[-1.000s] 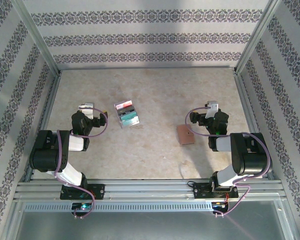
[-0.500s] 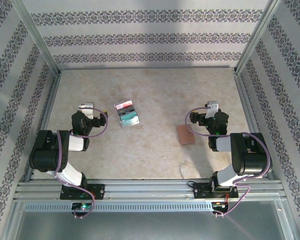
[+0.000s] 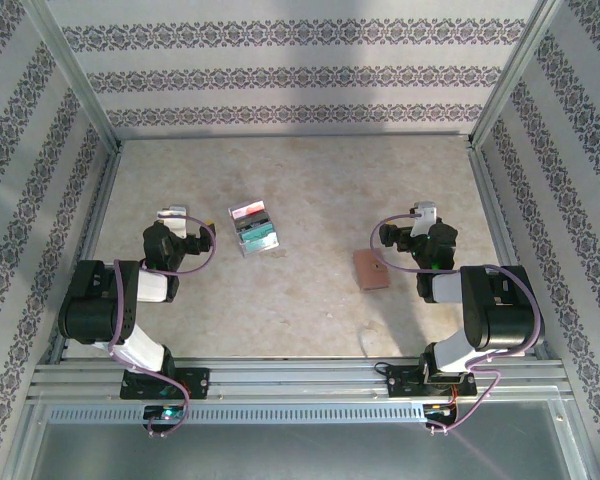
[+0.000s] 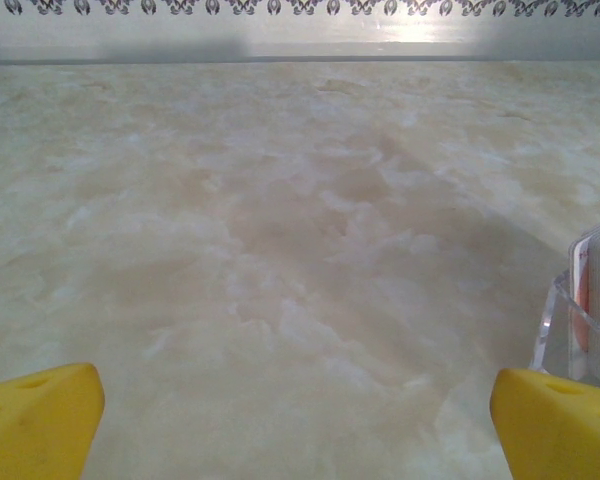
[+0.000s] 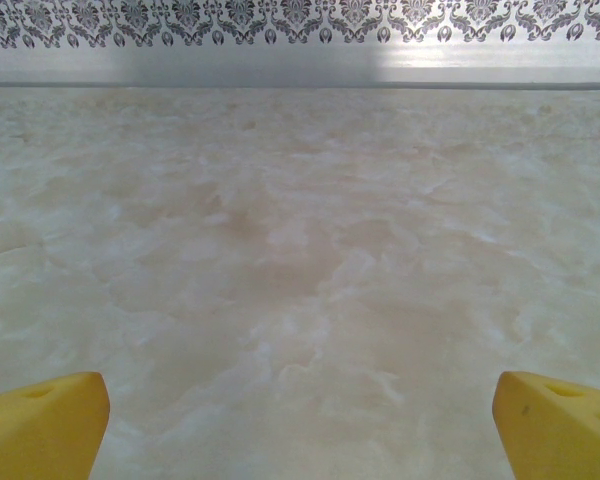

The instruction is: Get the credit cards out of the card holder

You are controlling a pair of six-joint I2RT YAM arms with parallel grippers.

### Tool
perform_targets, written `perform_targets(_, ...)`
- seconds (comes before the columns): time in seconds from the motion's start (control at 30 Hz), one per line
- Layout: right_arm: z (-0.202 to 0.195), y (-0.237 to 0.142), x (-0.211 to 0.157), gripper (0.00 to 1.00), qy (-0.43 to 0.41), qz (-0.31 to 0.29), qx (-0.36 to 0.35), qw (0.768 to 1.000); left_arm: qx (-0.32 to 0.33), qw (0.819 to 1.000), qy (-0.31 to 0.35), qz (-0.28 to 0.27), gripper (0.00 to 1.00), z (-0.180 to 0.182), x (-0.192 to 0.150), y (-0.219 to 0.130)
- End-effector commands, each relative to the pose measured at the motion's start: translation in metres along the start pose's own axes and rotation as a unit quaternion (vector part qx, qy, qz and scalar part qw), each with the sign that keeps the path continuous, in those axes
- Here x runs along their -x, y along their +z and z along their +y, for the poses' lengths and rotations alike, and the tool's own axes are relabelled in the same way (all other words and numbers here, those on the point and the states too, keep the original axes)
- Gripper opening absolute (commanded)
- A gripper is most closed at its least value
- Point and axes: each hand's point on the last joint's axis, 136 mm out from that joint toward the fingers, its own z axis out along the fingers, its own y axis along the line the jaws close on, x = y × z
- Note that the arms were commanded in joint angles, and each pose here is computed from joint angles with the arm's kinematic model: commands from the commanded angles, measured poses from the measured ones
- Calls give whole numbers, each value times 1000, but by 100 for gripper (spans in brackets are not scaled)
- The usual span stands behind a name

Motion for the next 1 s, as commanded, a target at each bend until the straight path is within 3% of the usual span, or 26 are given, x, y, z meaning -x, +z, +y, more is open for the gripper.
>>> perform_targets(0.0, 0, -1, 2, 98, -6, -8, -3, 1000, 21, 1000, 1, 4, 99, 5, 1, 3)
perform_targets(0.3, -1, -3, 22, 98, -6, -22, -11, 1000, 36, 999, -5, -2, 99, 10, 2, 0)
perform_targets(0.57, -8, -16, 32, 98, 15, -4, -47, 999, 72, 997, -16, -16, 99, 20, 26, -21)
perform_targets(0.7, -13, -22, 28, 98, 57, 42, -74, 995, 135, 988, -71, -26, 99, 39, 46, -46)
perform_targets(0.97, 0, -46, 34, 98, 40, 64, -90, 993, 87, 984, -153, -36, 99, 11, 66, -80)
